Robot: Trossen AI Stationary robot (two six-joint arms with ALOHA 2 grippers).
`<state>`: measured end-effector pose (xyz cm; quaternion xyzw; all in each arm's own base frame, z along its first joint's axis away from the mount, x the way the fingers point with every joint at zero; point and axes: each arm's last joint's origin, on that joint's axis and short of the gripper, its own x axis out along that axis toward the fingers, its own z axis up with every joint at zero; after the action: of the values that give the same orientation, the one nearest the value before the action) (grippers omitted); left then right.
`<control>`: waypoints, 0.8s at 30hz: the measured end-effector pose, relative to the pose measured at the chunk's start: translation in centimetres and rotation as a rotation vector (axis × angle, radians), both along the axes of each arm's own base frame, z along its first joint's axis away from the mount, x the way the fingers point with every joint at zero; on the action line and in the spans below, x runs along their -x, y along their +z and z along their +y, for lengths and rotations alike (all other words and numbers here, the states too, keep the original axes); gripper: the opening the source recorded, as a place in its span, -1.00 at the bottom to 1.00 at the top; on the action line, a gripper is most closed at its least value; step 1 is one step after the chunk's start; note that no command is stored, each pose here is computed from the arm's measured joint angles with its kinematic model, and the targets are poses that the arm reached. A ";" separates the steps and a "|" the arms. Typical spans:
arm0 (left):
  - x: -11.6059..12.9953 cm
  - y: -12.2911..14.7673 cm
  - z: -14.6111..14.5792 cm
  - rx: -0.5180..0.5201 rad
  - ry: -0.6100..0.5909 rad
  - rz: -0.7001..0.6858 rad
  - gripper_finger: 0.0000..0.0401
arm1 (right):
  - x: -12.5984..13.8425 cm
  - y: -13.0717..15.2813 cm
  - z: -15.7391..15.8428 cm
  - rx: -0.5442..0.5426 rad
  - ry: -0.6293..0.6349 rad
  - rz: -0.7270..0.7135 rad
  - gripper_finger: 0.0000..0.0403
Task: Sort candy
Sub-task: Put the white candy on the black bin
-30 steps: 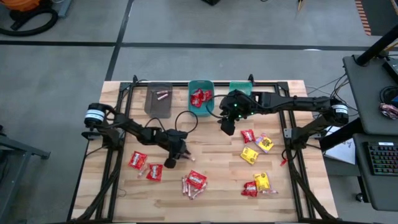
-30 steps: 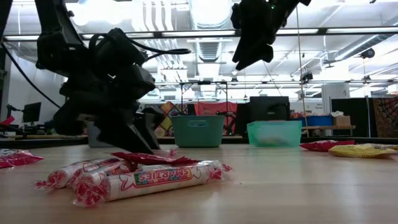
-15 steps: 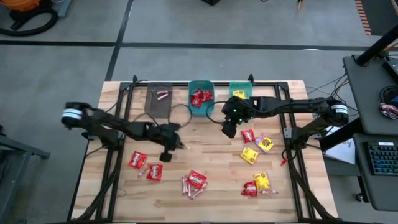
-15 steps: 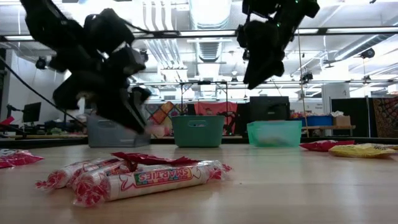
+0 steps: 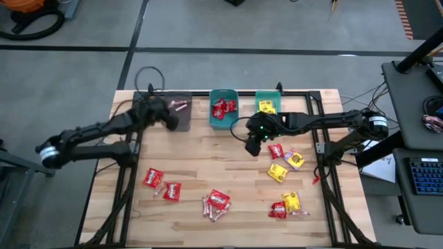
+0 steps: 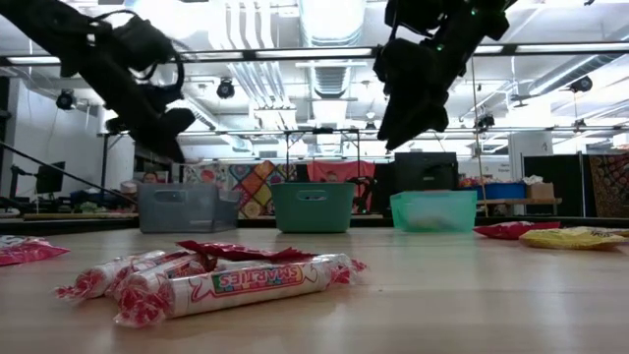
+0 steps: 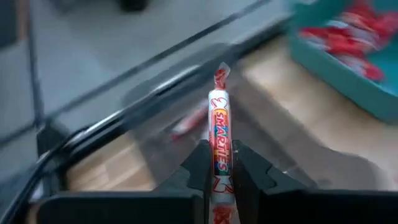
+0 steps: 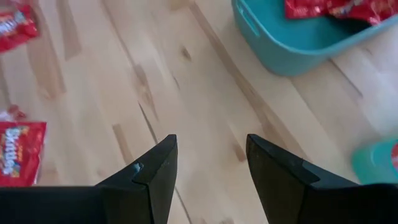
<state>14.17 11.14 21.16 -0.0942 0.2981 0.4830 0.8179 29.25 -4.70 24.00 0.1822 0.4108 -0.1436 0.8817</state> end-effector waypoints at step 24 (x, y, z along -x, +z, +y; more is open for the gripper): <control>-0.4 -2.5 3.9 0.135 0.059 -0.043 -0.75 | -0.5 0.3 -0.5 0.131 -0.101 -0.047 -0.09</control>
<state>14.54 15.01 18.68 -0.1683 0.3095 0.4833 0.8014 29.71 -5.24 24.25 0.1481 0.3700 -0.2100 0.8928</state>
